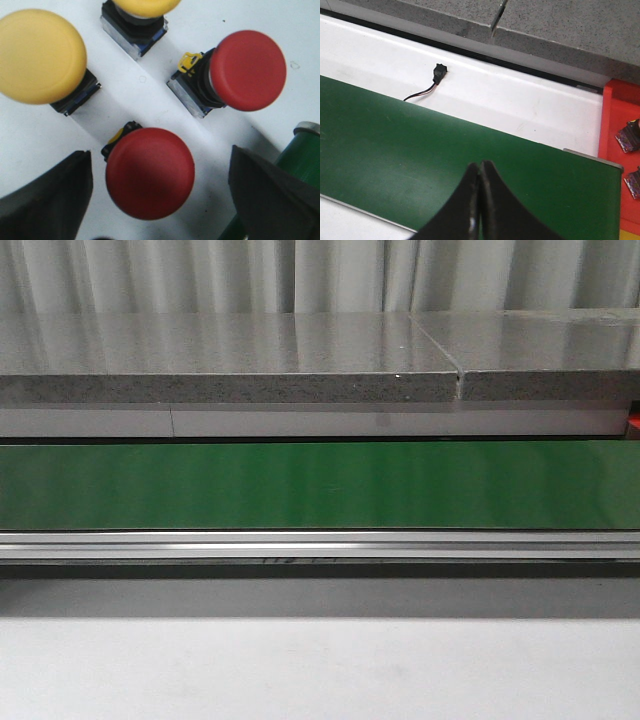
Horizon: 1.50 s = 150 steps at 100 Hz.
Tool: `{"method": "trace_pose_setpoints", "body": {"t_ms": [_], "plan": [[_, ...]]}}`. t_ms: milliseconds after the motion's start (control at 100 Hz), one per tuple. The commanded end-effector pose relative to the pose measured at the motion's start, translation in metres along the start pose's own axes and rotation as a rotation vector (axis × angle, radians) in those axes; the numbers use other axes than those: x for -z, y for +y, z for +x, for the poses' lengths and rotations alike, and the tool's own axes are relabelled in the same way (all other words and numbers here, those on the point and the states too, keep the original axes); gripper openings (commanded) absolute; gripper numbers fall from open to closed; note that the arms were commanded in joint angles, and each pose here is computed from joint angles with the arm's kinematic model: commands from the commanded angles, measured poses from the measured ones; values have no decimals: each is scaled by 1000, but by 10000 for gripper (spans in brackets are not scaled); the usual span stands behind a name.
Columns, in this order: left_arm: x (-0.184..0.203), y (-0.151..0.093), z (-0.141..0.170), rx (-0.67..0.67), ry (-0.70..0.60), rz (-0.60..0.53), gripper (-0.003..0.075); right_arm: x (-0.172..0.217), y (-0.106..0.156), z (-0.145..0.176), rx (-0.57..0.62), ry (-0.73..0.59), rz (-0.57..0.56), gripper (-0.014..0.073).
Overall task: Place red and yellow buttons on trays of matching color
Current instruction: 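Move the left gripper over the next red-capped button, then close the left gripper on the red button and lift it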
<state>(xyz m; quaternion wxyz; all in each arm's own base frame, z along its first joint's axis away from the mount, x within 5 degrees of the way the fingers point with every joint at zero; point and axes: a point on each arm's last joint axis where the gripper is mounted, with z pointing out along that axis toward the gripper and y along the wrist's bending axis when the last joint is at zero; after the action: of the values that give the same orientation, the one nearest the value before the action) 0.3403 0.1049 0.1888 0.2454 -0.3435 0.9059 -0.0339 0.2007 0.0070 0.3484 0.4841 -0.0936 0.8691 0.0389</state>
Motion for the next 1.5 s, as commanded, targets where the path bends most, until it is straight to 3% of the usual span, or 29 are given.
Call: {"method": "trace_pose_setpoints", "body": {"t_ms": [0, 300, 510, 1030, 1230, 1490], "plan": [[19, -7, -16, 17, -106, 47, 427, 11, -1, -16, 12, -105, 28, -68], [19, -6, -16, 15, -103, 45, 131, 11, -1, -16, 12, -105, 28, -68], [29, -6, -13, 10, -74, 35, -15, 11, -1, -16, 12, -105, 28, -68], [117, -15, -10, -61, -193, 141, -19, 11, -1, -16, 12, -105, 28, -68], [125, -25, 1, -111, -107, 261, -19, 11, -1, -16, 12, -105, 28, -68], [125, -42, 11, -217, -88, 299, -19, 11, -1, -16, 12, -105, 28, -68]]}}
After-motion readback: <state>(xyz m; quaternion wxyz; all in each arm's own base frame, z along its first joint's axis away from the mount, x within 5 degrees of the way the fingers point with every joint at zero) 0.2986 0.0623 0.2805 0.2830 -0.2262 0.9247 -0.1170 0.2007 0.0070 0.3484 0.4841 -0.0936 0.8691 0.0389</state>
